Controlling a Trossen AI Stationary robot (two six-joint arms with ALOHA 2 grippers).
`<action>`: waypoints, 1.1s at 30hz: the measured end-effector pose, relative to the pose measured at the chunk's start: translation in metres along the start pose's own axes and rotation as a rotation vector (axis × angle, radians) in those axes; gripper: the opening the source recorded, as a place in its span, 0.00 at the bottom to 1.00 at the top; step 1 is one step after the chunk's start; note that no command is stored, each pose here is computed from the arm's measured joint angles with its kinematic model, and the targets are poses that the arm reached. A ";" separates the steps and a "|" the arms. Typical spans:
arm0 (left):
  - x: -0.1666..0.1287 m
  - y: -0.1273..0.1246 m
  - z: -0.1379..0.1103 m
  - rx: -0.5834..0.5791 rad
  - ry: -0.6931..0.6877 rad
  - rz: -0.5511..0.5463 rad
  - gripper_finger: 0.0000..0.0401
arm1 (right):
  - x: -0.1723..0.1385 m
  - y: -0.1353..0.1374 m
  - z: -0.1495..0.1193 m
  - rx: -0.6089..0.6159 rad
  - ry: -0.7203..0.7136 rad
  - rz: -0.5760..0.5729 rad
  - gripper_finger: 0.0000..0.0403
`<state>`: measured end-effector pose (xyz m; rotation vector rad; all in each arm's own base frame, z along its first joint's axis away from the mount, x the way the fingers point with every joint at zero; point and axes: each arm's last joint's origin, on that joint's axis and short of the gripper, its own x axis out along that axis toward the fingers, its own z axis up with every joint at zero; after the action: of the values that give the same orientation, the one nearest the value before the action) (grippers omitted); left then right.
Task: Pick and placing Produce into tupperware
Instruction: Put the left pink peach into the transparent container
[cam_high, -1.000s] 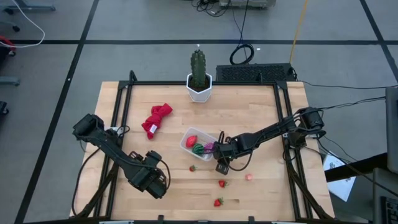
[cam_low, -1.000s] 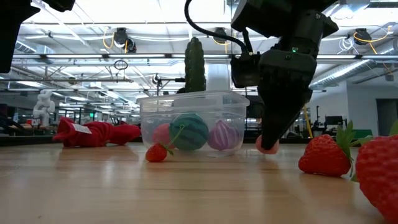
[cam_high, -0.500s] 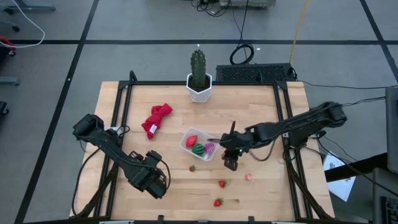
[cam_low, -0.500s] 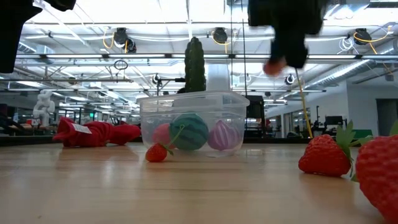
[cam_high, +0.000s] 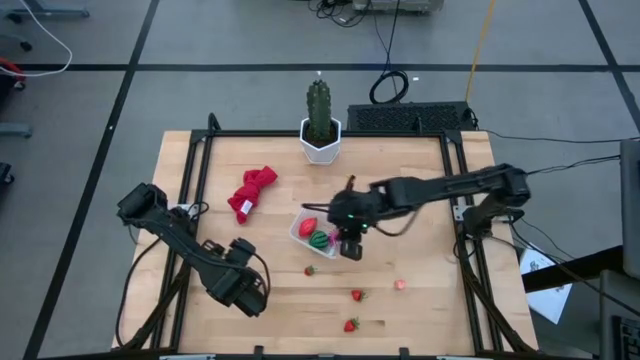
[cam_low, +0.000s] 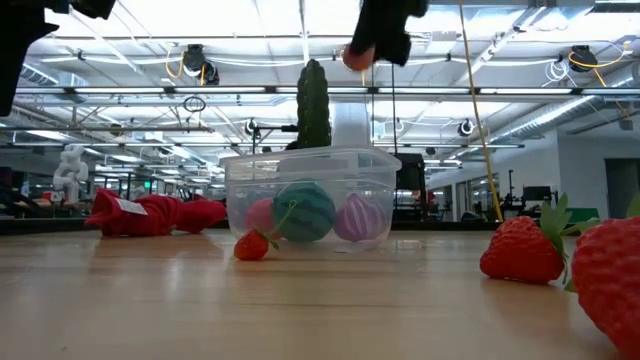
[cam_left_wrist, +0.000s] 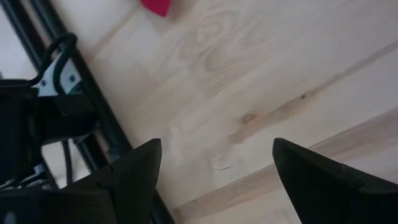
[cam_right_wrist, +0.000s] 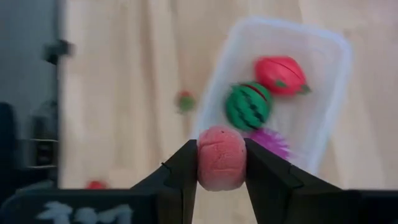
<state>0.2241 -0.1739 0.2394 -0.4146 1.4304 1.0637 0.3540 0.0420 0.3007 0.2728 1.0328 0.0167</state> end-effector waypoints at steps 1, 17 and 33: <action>0.000 0.000 0.000 0.000 0.006 0.003 0.77 | 0.005 -0.003 0.003 0.002 0.024 -0.013 0.26; 0.000 0.000 0.000 0.009 0.006 0.001 0.77 | 0.073 -0.019 0.004 0.008 0.200 0.004 0.27; 0.000 0.000 0.000 0.004 0.006 0.001 0.77 | 0.086 -0.022 0.001 -0.074 0.195 0.037 0.27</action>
<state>0.2239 -0.1742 0.2394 -0.4146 1.4377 1.0611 0.3970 0.0328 0.2234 0.2259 1.2177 0.1169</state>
